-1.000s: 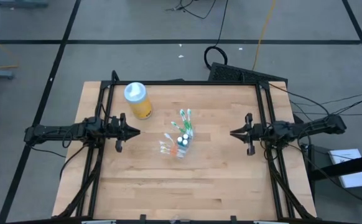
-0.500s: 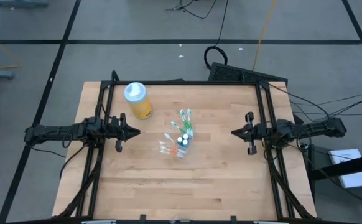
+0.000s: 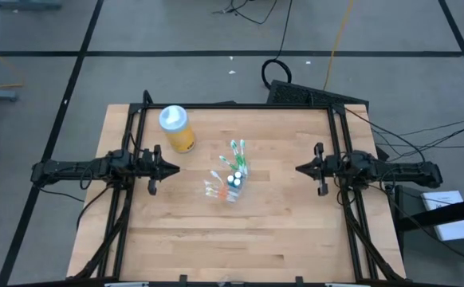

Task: Pick & Place toothbrushing station
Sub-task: Return to Home Position

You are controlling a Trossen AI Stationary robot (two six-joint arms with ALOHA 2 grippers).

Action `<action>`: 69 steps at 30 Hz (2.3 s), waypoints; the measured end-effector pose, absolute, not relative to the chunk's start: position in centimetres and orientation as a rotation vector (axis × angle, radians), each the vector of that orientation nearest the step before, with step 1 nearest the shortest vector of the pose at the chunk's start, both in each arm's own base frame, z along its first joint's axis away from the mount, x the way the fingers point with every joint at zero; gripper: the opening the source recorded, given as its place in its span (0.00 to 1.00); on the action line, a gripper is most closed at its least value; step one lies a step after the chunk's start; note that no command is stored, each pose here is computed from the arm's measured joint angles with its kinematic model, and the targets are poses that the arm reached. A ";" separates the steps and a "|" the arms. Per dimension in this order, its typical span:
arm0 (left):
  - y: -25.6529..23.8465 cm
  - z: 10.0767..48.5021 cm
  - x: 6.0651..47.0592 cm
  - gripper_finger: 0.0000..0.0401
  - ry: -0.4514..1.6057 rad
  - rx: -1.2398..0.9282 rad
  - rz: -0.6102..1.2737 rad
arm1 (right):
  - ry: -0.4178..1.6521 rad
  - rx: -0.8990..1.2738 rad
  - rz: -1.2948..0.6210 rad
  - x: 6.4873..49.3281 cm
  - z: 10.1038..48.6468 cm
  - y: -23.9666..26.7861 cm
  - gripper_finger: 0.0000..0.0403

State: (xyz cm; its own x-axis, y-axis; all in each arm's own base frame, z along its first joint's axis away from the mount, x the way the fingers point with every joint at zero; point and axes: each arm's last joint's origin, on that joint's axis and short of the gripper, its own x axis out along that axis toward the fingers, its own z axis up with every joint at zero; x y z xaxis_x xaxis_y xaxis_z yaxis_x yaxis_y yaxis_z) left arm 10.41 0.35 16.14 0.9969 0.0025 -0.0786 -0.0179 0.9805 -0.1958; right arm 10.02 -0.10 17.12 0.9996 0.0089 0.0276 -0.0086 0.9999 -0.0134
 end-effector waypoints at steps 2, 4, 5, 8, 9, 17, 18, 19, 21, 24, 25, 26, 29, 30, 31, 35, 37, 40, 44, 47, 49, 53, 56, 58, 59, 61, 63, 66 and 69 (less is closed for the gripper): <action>0.3 16.1 10.4 0.12 0.078 -0.197 0.010 | -0.016 -0.016 -0.008 10.0 17.0 -0.2 0.00; 0.3 16.1 10.4 0.12 0.078 -0.197 0.010 | -0.015 -0.012 -0.020 10.0 17.0 -0.2 0.00; 0.4 16.1 10.4 0.12 0.078 -0.197 0.011 | -0.018 -0.013 -0.020 10.0 17.0 -0.2 0.00; 0.4 16.1 10.4 0.12 0.078 -0.198 0.011 | -0.018 -0.008 -0.019 10.0 17.0 -0.2 0.00; 0.4 16.1 10.4 0.12 0.078 -0.197 0.011 | -0.018 -0.009 -0.019 10.0 17.0 -0.2 0.00; 0.3 16.1 10.4 0.12 0.078 -0.197 0.010 | -0.018 -0.012 -0.019 10.0 17.0 -0.2 0.01; 0.4 16.1 10.4 0.12 0.078 -0.198 0.010 | -0.018 -0.012 -0.019 10.0 17.0 -0.2 0.01; 0.3 16.1 10.4 0.12 0.078 -0.197 0.010 | -0.018 -0.012 -0.019 10.0 17.0 -0.2 0.01; 0.3 16.1 10.4 0.12 0.078 -0.197 0.010 | -0.018 -0.012 -0.019 10.0 17.0 -0.2 0.01; 0.4 16.1 10.4 0.12 0.078 -0.198 0.010 | -0.018 -0.012 -0.019 10.0 17.0 -0.2 0.01; 0.3 16.1 10.4 0.12 0.078 -0.197 0.010 | -0.018 -0.012 -0.019 10.0 17.0 -0.2 0.01; 0.3 16.1 10.4 0.12 0.078 -0.198 0.010 | -0.018 -0.012 -0.019 10.0 17.0 -0.2 0.01; 0.3 16.1 10.4 0.12 0.078 -0.197 0.010 | -0.018 -0.012 -0.019 10.0 17.0 -0.2 0.01; 0.3 16.1 10.4 0.12 0.078 -0.197 0.010 | -0.017 -0.012 -0.019 10.0 17.0 -0.2 0.01; 0.3 16.1 10.4 0.12 0.078 -0.198 0.010 | -0.018 -0.012 -0.019 10.0 17.0 -0.2 0.01; 0.3 16.1 10.4 0.12 0.078 -0.197 0.010 | -0.018 -0.012 -0.019 10.0 17.0 -0.2 0.01; 0.3 16.1 10.4 0.12 0.078 -0.197 0.010 | -0.018 -0.012 -0.019 10.0 17.0 -0.2 0.01; 0.3 16.1 10.4 0.12 0.078 -0.197 0.010 | -0.018 -0.012 -0.019 10.0 17.0 -0.2 0.01; 0.3 16.1 10.4 0.12 0.078 -0.197 0.010 | -0.018 -0.012 -0.019 10.0 17.0 -0.2 0.01; 0.3 16.1 10.4 0.12 0.078 -0.197 0.010 | -0.018 -0.012 -0.019 10.0 17.0 -0.2 0.01; 0.3 16.1 10.4 0.12 0.078 -0.197 0.010 | -0.018 -0.012 -0.019 10.0 17.0 -0.2 0.01; 0.3 16.1 10.4 0.12 0.078 -0.198 0.010 | -0.018 -0.012 -0.019 10.0 17.0 -0.2 0.01; 0.4 16.1 10.4 0.12 0.078 -0.198 0.011 | -0.017 -0.012 -0.019 10.0 17.0 -0.2 0.01; 0.4 16.1 10.4 0.12 0.078 -0.197 0.010 | -0.017 -0.012 -0.019 10.0 17.0 -0.2 0.01; 0.4 16.1 10.4 0.12 0.078 -0.198 0.011 | -0.017 -0.012 -0.019 10.0 17.0 -0.2 0.01; 0.3 16.1 10.4 0.12 0.078 -0.198 0.010 | -0.017 -0.012 -0.019 10.0 17.0 -0.2 0.01; 0.3 16.1 10.4 0.12 0.078 -0.198 0.010 | -0.018 -0.012 -0.019 10.0 17.0 -0.2 0.01; 0.3 16.1 10.4 0.12 0.078 -0.197 0.010 | -0.017 -0.012 -0.019 10.0 17.0 -0.2 0.01; 0.3 16.1 10.4 0.12 0.078 -0.198 0.010 | -0.017 -0.012 -0.019 10.0 17.0 -0.2 0.01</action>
